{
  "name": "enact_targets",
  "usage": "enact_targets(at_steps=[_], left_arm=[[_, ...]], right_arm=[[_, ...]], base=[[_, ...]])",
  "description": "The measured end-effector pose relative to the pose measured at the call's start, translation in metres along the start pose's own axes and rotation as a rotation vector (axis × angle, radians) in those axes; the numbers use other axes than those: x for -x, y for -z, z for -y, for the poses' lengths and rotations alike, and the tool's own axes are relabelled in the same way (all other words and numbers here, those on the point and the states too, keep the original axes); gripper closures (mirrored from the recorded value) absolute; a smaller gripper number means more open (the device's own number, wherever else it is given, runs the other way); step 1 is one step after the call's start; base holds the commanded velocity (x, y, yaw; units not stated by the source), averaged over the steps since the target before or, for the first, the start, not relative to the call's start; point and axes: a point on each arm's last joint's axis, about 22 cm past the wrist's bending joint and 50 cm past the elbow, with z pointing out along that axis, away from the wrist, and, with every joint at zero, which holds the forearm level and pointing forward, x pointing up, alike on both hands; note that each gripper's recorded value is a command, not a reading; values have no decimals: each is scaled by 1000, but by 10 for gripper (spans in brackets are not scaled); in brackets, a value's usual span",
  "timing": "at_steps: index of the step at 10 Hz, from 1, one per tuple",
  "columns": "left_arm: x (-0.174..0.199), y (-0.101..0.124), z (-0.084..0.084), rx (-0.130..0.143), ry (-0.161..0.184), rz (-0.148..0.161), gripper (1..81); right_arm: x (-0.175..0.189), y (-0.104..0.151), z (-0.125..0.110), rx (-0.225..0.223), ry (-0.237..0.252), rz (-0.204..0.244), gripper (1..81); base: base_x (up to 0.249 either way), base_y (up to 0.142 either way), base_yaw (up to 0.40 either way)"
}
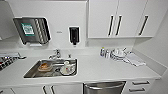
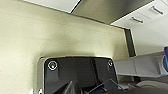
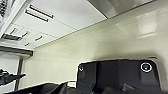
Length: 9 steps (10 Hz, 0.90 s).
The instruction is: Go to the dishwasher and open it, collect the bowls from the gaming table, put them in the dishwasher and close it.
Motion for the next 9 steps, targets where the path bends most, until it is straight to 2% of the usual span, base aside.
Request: enact_targets(at_steps=[3, 6, 7, 9], left_arm=[[-36, 10, -19, 46, -25, -47, 10], [-55, -4, -18, 57, -46, -77, 10], [-58, -5, -16, 55, -50, -81, 10], [-56, -17, -11, 56, -33, -58, 10]], right_arm=[[-29, 4, -4, 3, 22, -37, 10], [-57, -1, -4, -8, 59, -75, 10], [-66, -3, -3, -13, 66, -85, 10], [-76, -8, -1, -25, 46, -68, 10]], base=[[0, 0, 0], [0, 0, 0], [0, 0, 0], [0, 0, 0]])
